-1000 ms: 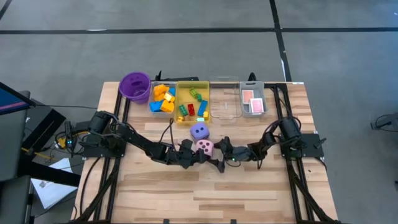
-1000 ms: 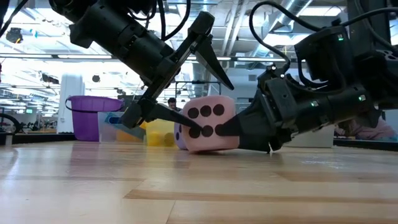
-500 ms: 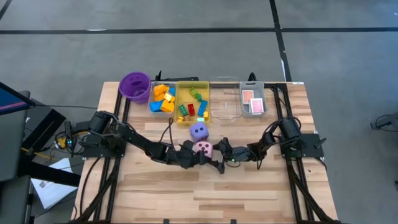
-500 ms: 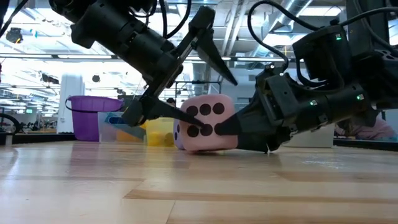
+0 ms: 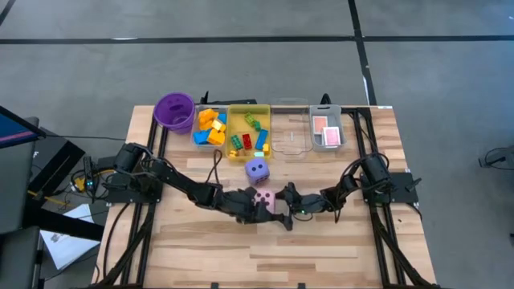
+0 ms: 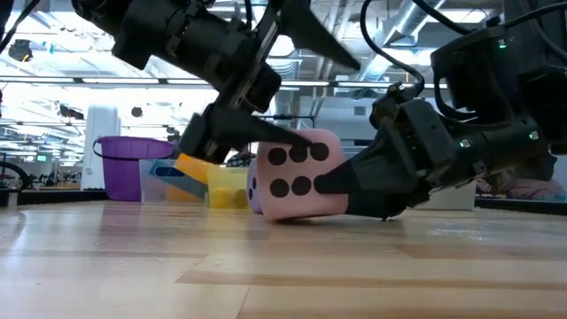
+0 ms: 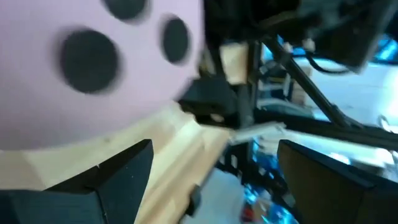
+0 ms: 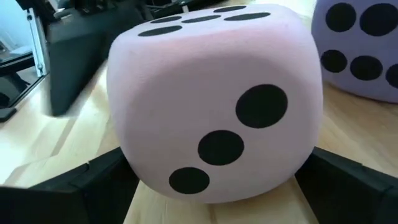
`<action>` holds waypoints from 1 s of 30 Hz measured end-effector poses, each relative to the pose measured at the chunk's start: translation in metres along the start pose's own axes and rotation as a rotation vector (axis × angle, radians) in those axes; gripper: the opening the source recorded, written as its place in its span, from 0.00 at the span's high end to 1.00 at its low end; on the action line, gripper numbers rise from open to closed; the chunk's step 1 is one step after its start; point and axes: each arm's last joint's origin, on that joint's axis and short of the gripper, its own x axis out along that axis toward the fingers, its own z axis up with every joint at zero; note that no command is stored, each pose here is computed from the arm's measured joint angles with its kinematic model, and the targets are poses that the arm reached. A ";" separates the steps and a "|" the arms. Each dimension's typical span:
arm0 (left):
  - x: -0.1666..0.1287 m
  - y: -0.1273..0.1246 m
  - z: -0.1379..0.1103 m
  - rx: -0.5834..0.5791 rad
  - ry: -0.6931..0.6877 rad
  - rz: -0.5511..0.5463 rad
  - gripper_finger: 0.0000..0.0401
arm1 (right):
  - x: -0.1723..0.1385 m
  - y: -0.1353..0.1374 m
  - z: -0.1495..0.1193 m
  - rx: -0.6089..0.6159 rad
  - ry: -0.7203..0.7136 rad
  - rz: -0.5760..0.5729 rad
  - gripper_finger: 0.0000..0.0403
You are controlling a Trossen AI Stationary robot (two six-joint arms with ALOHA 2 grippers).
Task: Pick & Place Toys
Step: Put the pink dice into the right transparent bin
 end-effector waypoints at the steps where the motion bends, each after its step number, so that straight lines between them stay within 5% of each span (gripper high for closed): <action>1: 0.000 -0.002 -0.001 -0.002 0.024 -0.017 0.16 | 0.000 0.001 0.000 -0.001 0.001 0.003 0.05; 10: -0.004 -0.026 -0.007 0.001 0.223 -0.264 0.16 | -0.006 0.010 0.009 -0.009 0.014 0.016 0.05; 18: -0.016 -0.049 -0.012 0.047 0.396 -0.516 0.16 | -0.032 0.019 0.068 -0.101 -0.005 -0.055 0.05; 24: -0.032 -0.066 -0.013 0.079 0.443 -0.604 0.16 | -0.060 0.009 0.113 -0.074 -0.067 -0.184 0.05; 30: -0.058 -0.090 -0.011 0.335 0.346 -0.751 0.16 | -0.090 -0.015 0.152 -0.031 -0.156 -0.346 0.05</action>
